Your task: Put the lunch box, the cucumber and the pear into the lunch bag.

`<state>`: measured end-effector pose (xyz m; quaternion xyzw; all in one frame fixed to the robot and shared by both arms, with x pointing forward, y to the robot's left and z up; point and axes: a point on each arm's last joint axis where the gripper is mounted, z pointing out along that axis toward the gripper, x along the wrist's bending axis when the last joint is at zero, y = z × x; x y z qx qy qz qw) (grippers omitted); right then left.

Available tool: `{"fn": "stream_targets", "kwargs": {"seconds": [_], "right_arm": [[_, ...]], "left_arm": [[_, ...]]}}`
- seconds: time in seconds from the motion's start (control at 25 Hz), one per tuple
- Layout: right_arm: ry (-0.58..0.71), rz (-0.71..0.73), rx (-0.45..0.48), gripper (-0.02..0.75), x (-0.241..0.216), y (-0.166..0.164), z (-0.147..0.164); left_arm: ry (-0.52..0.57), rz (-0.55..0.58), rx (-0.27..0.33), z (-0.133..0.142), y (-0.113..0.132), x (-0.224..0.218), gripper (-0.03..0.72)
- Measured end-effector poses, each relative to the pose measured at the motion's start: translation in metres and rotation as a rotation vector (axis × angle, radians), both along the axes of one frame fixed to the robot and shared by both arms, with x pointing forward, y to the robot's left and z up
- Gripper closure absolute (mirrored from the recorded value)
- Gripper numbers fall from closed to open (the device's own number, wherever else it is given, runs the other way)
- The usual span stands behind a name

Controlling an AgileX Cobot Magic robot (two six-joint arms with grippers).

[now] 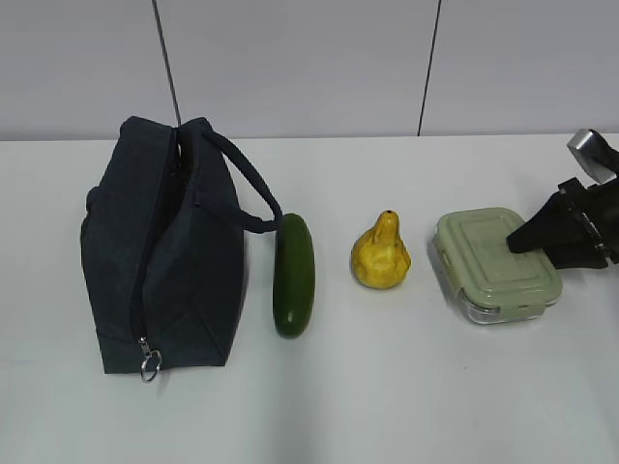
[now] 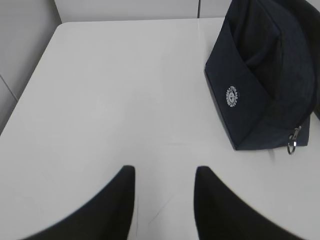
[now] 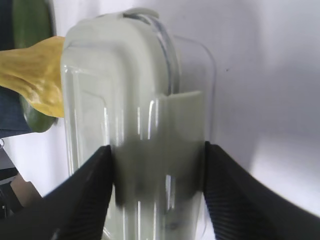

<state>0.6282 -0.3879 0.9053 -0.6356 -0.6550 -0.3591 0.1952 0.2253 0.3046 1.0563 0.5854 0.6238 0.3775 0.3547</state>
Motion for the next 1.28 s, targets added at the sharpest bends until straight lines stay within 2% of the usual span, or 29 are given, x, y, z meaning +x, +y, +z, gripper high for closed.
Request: {"fn": "stream_targets", "kwargs": {"seconds": [0.56,1.28], "right_arm": [[0.002,0.004,0.006,0.359,-0.0003,0.0004,-0.0003],[-0.003,0.0,0.011,0.363,0.0002,0.0006,0.0002]], "left_arm": [[0.0,0.0,0.0,0.0,0.0,0.0,0.449],[0.0,0.0,0.0,0.0,0.0,0.0,0.449]]}}
